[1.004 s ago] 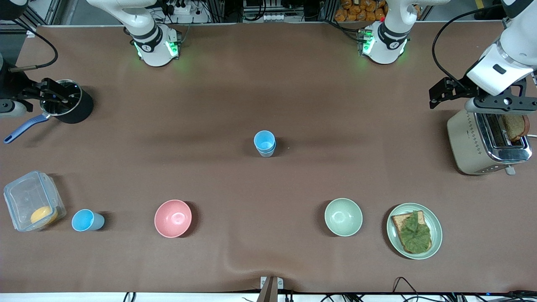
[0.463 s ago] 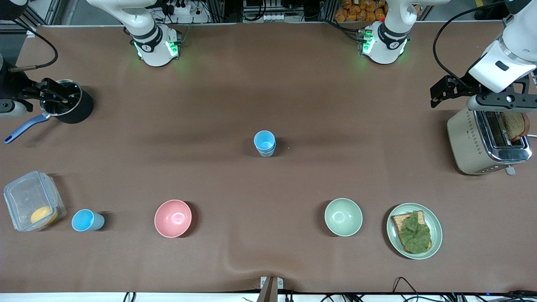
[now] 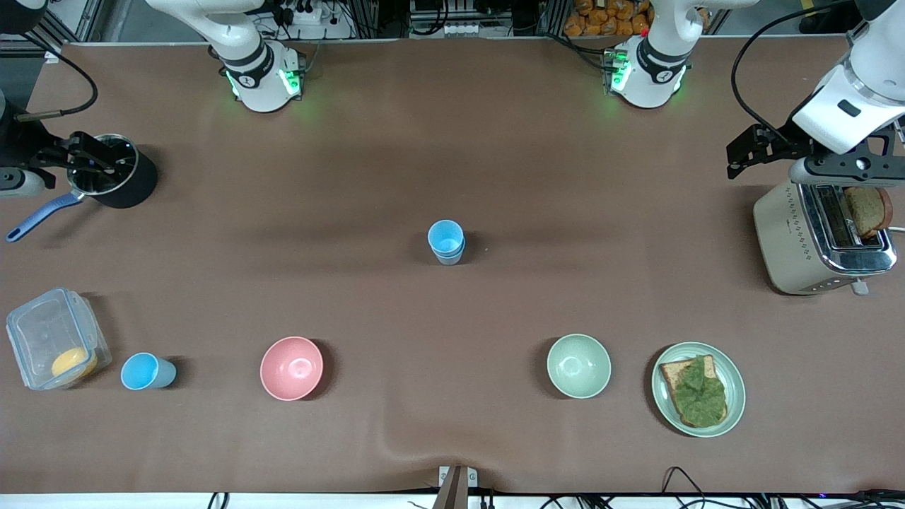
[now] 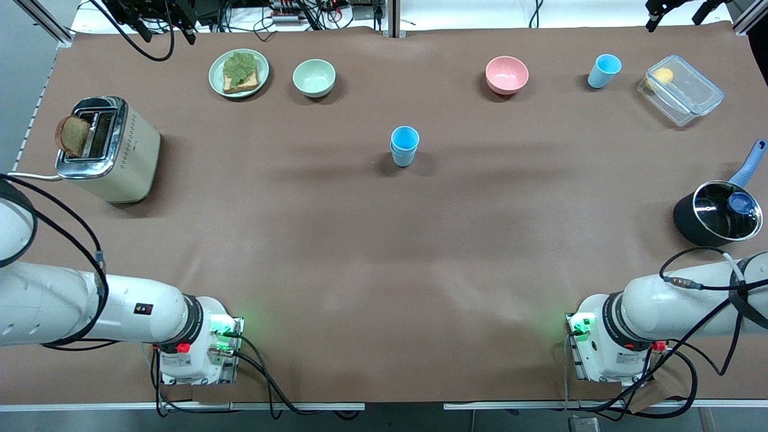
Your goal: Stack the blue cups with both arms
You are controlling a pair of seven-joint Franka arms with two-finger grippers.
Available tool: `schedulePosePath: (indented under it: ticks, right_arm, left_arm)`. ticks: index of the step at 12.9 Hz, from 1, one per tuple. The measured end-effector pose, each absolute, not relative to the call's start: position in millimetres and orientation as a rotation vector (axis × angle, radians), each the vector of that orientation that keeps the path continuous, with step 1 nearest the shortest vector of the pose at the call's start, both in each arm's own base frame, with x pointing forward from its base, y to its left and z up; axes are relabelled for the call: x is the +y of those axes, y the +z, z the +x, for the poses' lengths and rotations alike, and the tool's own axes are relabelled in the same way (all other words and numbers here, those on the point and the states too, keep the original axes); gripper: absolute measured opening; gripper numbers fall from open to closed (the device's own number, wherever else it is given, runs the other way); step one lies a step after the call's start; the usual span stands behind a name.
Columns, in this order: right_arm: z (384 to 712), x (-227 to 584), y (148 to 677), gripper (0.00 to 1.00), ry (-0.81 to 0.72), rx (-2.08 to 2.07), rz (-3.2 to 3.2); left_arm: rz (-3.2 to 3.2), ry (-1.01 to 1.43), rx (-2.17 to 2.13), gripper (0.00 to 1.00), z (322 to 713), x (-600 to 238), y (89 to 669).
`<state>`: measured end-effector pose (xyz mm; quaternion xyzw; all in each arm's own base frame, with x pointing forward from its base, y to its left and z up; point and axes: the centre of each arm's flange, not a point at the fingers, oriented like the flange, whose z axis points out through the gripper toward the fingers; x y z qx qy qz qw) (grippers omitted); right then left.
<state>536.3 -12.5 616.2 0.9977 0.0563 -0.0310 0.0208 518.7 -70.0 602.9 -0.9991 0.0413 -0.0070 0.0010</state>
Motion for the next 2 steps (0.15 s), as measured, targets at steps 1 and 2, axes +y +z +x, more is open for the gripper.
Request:
schedulePosePath:
  ticks: [1, 2]
  right_arm:
    - [536.3, -12.5, 616.2, 1.00, -0.096, 0.175, 3.093]
    - [536.3, -12.5, 616.2, 1.00, -0.096, 0.175, 3.093]
  left_arm:
    - [-3.137, -0.022, 0.129, 1.00, 518.7, -69.9, 602.9]
    - [-3.137, -0.022, 0.129, 1.00, 518.7, -69.9, 602.9]
